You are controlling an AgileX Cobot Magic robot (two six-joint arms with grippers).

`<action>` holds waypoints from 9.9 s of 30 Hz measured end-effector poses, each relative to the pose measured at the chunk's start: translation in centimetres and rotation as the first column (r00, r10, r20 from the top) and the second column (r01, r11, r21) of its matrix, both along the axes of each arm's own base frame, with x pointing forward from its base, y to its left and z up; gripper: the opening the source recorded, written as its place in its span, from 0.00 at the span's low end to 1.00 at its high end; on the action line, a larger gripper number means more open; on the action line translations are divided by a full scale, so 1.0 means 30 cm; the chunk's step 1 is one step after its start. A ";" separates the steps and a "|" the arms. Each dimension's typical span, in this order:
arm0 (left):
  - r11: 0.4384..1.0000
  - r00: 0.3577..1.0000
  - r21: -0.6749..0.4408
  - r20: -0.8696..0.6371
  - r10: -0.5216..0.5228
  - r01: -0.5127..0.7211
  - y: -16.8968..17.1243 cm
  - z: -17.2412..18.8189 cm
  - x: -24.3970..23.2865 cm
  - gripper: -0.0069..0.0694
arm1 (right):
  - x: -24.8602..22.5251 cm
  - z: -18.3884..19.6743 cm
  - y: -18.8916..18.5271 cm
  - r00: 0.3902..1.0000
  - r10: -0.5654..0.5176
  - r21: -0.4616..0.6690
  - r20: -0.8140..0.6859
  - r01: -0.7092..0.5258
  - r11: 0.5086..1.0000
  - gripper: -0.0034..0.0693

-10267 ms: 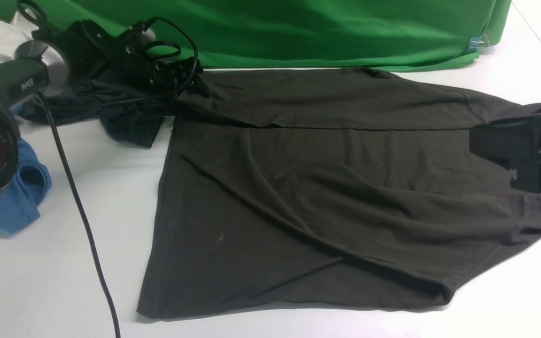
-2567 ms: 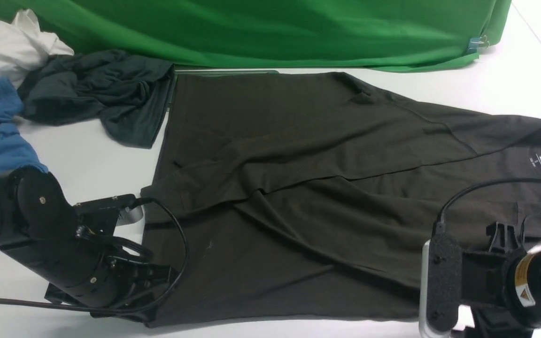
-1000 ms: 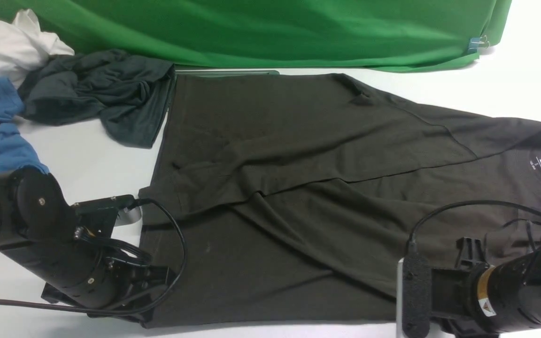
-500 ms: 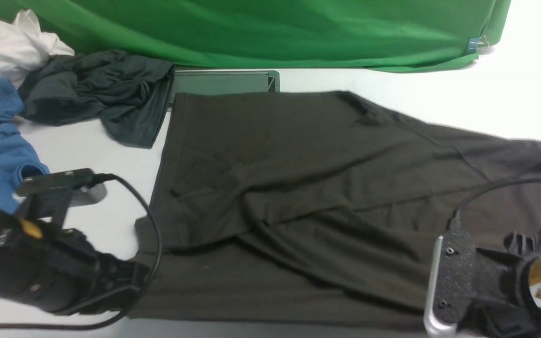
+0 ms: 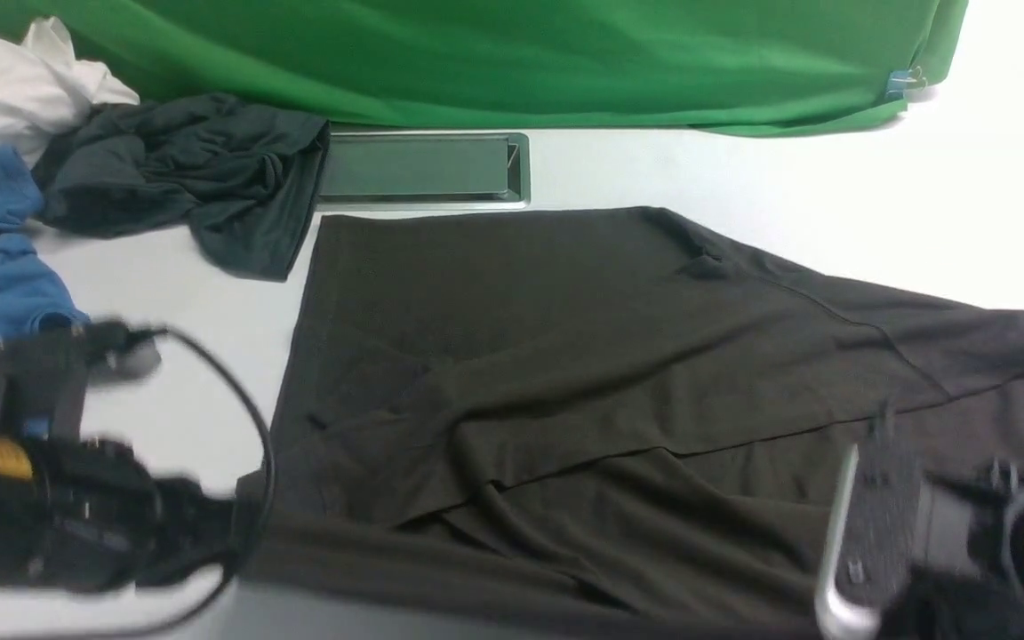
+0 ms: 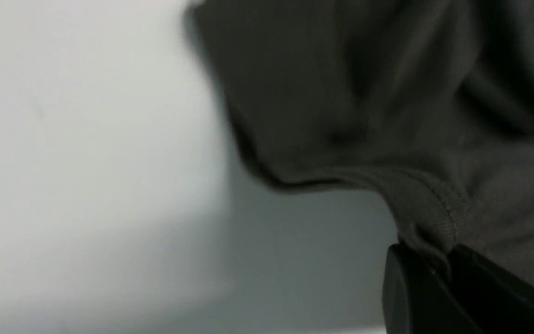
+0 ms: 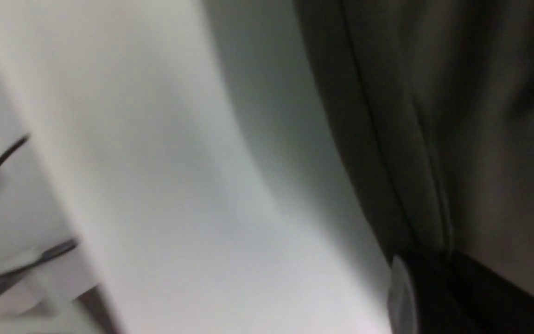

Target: Fold a long-sleeved shirt on a white desktop.

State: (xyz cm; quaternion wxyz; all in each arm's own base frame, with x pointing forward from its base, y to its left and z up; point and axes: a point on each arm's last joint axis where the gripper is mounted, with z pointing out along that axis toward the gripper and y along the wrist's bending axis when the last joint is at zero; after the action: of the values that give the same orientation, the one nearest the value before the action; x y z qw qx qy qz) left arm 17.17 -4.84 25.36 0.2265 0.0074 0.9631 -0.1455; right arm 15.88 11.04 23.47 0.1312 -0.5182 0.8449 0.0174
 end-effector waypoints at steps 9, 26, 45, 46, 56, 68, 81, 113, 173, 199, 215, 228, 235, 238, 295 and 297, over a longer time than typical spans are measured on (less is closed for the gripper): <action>0.997 0.993 0.071 0.119 -0.008 0.000 -0.029 0.114 0.303 0.15 | 0.316 0.201 -0.050 0.963 -0.137 0.056 0.233 0.128 0.990 0.13; 0.988 0.983 0.147 0.183 0.014 -0.042 -0.038 -0.005 0.855 0.15 | 0.850 0.033 -0.030 0.950 -0.165 0.016 0.266 0.167 0.986 0.13; 0.987 0.958 0.096 0.272 0.095 -0.126 -0.005 -0.094 0.962 0.77 | 0.951 -0.050 -0.021 0.836 -0.442 0.241 0.326 0.379 0.894 0.83; 0.988 0.961 0.125 0.274 0.049 -0.086 -0.006 -0.049 0.953 0.85 | 0.939 -0.003 -0.024 0.824 -0.452 0.261 0.341 0.379 0.888 0.83; 0.956 0.972 0.275 0.179 -0.152 0.099 -0.001 0.146 0.911 1.00 | 0.790 0.292 -0.085 0.772 -0.535 0.330 0.344 0.433 0.838 0.77; 0.954 0.968 0.214 -0.180 -0.175 0.212 -0.007 0.008 0.864 1.00 | 0.721 0.029 -0.273 0.710 -0.704 0.099 -0.008 0.701 0.706 0.77; 0.992 0.940 0.124 -0.340 0.026 0.018 0.026 -0.149 0.707 0.99 | 0.447 0.075 -0.308 0.607 -0.794 0.326 -0.032 0.758 0.566 0.77; 0.989 0.949 -0.107 -0.310 0.060 -0.098 0.154 -0.351 0.733 0.24 | 0.376 0.171 -0.165 0.719 -0.695 0.420 0.026 0.623 0.660 0.77; 0.694 0.667 -0.056 0.340 -0.663 0.718 -1.208 -0.032 0.494 0.94 | 0.119 0.588 -0.193 0.692 -0.700 0.685 0.179 0.423 0.593 0.19; 0.839 0.837 -0.162 -0.107 -0.537 0.519 -0.643 -0.344 0.676 0.11 | 0.368 0.035 -0.033 0.926 -0.371 0.337 0.068 0.329 0.882 0.49; 0.840 0.835 -0.141 -0.106 -0.540 0.524 -0.643 -0.347 0.673 0.11 | 0.516 -0.151 0.016 0.942 -0.318 0.208 0.103 0.293 0.933 0.61; 0.844 0.840 -0.140 -0.105 -0.533 0.518 -0.643 -0.347 0.675 0.11 | 0.522 -0.163 0.008 0.942 -0.312 0.174 0.121 0.289 0.941 0.13; 0.844 0.840 -0.138 -0.104 -0.533 0.519 -0.642 -0.347 0.675 0.11 | 0.540 -0.124 -0.018 0.931 -0.335 0.188 0.143 0.307 0.933 0.10; 0.844 0.840 -0.138 -0.104 -0.533 0.519 -0.642 -0.347 0.675 0.11 | 0.580 -0.079 -0.076 0.906 -0.387 0.207 0.174 0.350 0.914 0.10; 0.992 0.945 -0.129 -0.325 -0.034 -0.008 -0.129 -0.375 0.510 0.12 | 0.490 -0.052 -0.095 0.729 -0.683 0.401 -0.046 0.640 0.656 0.39; 0.989 0.950 -0.143 -0.313 -0.017 -0.029 -0.073 -0.372 0.518 0.12 | 0.494 -0.050 -0.095 0.723 -0.690 0.412 -0.042 0.641 0.647 0.39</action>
State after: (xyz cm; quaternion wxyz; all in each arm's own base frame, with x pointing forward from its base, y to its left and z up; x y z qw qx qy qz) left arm 32.72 -7.02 14.19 0.0713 -0.0352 0.9736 -0.2141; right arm 30.70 8.18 21.98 0.2809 -0.1332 0.9442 0.1088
